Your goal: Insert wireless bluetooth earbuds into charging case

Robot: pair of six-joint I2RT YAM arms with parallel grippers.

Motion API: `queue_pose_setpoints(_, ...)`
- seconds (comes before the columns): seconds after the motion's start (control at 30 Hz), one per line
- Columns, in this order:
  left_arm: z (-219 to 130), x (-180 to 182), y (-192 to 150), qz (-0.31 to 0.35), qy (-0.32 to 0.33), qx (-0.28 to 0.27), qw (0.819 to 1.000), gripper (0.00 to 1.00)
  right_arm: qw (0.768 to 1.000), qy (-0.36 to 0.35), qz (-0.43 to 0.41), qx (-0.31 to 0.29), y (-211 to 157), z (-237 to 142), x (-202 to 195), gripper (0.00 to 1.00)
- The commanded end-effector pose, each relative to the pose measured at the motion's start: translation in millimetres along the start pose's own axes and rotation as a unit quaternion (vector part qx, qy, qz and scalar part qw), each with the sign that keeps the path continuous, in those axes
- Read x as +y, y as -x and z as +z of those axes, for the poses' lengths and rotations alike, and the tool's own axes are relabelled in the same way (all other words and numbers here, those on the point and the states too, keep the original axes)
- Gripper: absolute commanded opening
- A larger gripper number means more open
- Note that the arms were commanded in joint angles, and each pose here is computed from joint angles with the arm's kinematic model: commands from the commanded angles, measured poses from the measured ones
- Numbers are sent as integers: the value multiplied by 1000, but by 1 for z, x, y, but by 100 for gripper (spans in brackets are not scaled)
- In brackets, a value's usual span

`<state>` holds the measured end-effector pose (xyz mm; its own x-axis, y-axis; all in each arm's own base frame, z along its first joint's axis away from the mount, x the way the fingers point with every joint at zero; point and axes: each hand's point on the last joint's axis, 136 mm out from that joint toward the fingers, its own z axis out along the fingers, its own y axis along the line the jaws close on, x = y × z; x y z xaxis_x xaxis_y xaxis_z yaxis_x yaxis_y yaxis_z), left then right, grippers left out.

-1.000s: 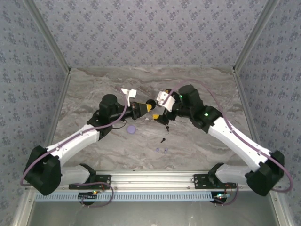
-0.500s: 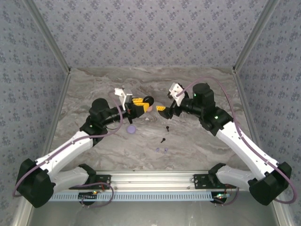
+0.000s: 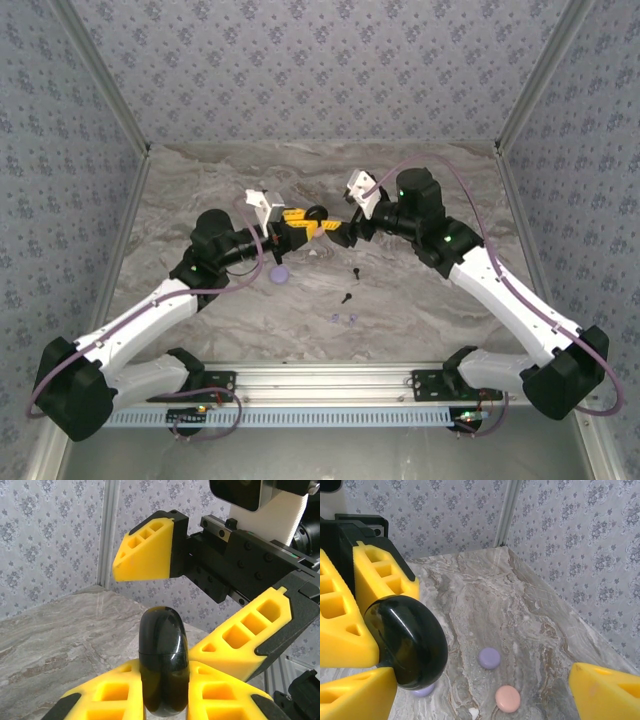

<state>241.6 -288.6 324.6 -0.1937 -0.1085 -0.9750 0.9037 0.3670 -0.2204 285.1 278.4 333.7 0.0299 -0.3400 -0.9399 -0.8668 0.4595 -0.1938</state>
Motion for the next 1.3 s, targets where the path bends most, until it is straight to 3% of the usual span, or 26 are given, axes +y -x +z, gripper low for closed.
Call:
queue_pose_setpoints(0.0,-3,-15,5,27,-24,-1,999,0,1000,-17,-4,-15,18,-3,-9,91)
queue_pose_setpoints(0.1,-2,-16,3,32,-26,5,999,0,999,-30,-8,-25,32,-9,-17,91)
queue_pose_setpoints(0.47,-2,-18,0,38,-26,12,999,0,999,-40,-4,-12,29,-9,-26,91)
queue_pose_setpoints(0.83,-3,-15,1,34,-15,8,999,0,999,47,-22,-5,13,-14,14,93)
queue_pose_setpoints(1.27,-4,-16,0,32,-16,10,999,0,999,38,-22,19,4,4,7,92)
